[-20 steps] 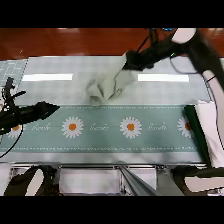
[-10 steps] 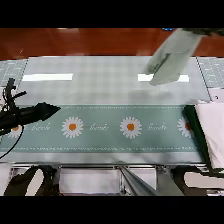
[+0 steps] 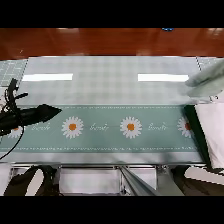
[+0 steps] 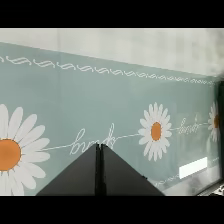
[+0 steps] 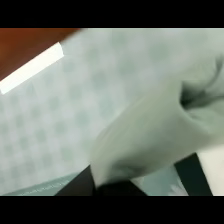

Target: Fold the shirts.

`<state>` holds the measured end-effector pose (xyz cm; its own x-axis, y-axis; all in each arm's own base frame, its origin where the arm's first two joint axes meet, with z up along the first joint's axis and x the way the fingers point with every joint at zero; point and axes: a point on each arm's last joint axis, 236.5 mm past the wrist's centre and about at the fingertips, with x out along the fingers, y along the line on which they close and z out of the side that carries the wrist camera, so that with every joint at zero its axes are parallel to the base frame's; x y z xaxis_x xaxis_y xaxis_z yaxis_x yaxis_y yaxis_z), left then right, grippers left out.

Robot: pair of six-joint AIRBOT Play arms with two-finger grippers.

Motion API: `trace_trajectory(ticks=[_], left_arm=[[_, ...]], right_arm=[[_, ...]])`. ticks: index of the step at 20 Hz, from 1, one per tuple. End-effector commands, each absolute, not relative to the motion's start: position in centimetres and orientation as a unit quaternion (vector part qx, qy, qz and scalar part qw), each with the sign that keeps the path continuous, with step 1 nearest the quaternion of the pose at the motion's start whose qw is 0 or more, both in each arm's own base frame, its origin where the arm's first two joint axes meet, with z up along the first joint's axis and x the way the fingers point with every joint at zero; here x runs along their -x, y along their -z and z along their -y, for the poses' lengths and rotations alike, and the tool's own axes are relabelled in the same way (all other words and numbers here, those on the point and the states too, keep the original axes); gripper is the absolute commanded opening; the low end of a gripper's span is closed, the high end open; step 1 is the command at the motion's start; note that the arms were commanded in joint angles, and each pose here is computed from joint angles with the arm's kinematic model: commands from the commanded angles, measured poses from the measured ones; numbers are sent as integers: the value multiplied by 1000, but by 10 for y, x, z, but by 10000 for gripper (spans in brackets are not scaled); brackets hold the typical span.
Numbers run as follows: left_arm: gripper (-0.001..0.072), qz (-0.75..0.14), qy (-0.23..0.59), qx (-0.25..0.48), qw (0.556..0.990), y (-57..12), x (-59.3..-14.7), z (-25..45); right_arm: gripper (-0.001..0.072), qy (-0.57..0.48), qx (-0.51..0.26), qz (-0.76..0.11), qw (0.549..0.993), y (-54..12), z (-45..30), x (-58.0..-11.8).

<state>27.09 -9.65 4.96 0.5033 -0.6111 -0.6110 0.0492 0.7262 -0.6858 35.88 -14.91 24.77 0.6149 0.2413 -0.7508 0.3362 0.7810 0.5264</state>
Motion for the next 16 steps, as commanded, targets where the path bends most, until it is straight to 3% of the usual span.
trace_trajectory(ticks=[1, 4, 7, 10, 12, 14, 16], left_arm=[[29, -432, 183, 307, 828, -52, -284, 87], [29, -410, 161, 307, 844, -54, -297, 76], [28, -388, 141, 307, 858, -57, -308, 66], [29, -376, 126, 307, 865, -58, -315, 58], [29, -374, 120, 299, 870, -53, -322, 52], [29, -360, 103, 262, 889, -52, -338, 32], [29, -346, 90, 269, 894, -69, -363, 15]], right_arm=[[16, 138, -349, -488, 788, -216, 189, -285], [16, 276, -357, -522, 724, -180, 223, -201], [19, 401, -378, -557, 621, -141, 235, -109], [25, 433, -405, -576, 563, -114, 219, -69], [418, 446, -408, -589, 537, -103, 213, -57], [423, 441, -424, -572, 546, -101, 214, -70], [415, 406, -445, -523, 603, -107, 217, -114]])
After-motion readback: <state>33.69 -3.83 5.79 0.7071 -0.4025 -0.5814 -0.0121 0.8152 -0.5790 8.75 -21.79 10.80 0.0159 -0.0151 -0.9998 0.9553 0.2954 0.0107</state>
